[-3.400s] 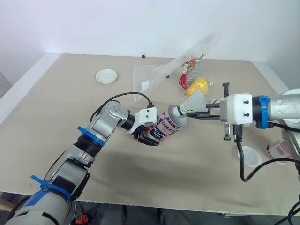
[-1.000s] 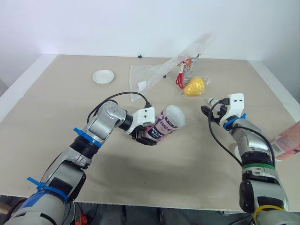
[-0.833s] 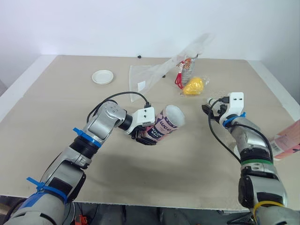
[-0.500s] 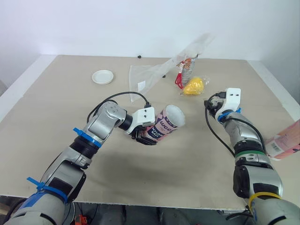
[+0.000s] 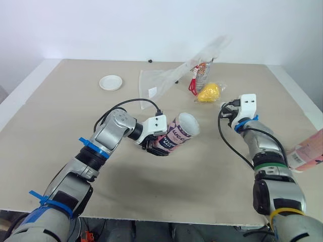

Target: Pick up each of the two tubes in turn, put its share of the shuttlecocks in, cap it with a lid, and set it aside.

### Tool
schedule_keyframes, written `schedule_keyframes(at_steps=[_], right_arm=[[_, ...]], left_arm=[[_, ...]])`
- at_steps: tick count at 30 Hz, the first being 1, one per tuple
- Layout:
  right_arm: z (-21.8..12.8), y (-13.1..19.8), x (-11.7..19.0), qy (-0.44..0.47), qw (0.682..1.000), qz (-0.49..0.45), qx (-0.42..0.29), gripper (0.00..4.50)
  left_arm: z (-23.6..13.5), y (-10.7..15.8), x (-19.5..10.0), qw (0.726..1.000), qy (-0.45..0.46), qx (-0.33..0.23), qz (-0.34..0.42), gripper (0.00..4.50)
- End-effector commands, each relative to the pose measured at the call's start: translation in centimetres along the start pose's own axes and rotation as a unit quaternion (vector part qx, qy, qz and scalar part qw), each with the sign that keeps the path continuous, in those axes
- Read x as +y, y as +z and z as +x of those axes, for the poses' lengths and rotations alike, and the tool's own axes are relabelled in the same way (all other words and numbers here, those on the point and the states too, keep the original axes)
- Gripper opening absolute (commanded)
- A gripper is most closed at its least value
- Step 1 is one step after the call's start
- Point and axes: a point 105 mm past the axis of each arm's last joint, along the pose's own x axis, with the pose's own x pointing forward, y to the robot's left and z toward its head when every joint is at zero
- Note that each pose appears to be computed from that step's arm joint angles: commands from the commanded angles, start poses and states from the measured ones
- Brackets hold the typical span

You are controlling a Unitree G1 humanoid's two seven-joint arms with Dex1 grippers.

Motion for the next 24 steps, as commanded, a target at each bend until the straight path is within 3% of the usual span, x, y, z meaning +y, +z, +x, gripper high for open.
schedule_keyframes(at_steps=[1,3,5,8,14,19,24], right_arm=[[-2.4,7.3,0.7,0.056,0.989,-0.099,-0.095,0.05],[-5.2,11.7,3.4,0.149,0.959,-0.187,-0.153,0.05],[-7.6,13.6,5.6,0.225,0.923,-0.265,-0.167,0.05],[-10.3,14.9,7.9,0.304,0.865,-0.372,-0.146,0.05],[-13.1,15.1,11.9,0.413,0.777,-0.46,-0.117,0.05],[-14.1,13.9,12.5,0.458,0.745,-0.479,-0.08,0.05],[-14.3,13.2,12.9,0.472,0.733,-0.484,-0.071,0.05]], left_arm=[[-0.1,-0.3,0.0,1.0,0.005,0.012,0.006,3.19],[-0.1,0.2,-0.2,1.0,-0.001,-0.001,0.001,3.19],[0.0,0.3,-0.3,1.0,-0.003,-0.003,0.001,3.19],[0.2,0.1,-0.4,1.0,-0.005,-0.001,0.002,3.19],[0.9,0.7,-1.0,1.0,-0.016,-0.011,0.006,3.19],[0.9,0.7,-1.2,1.0,-0.016,-0.008,0.01,3.19],[1.0,0.6,-1.5,1.0,-0.019,-0.007,0.01,3.19]])
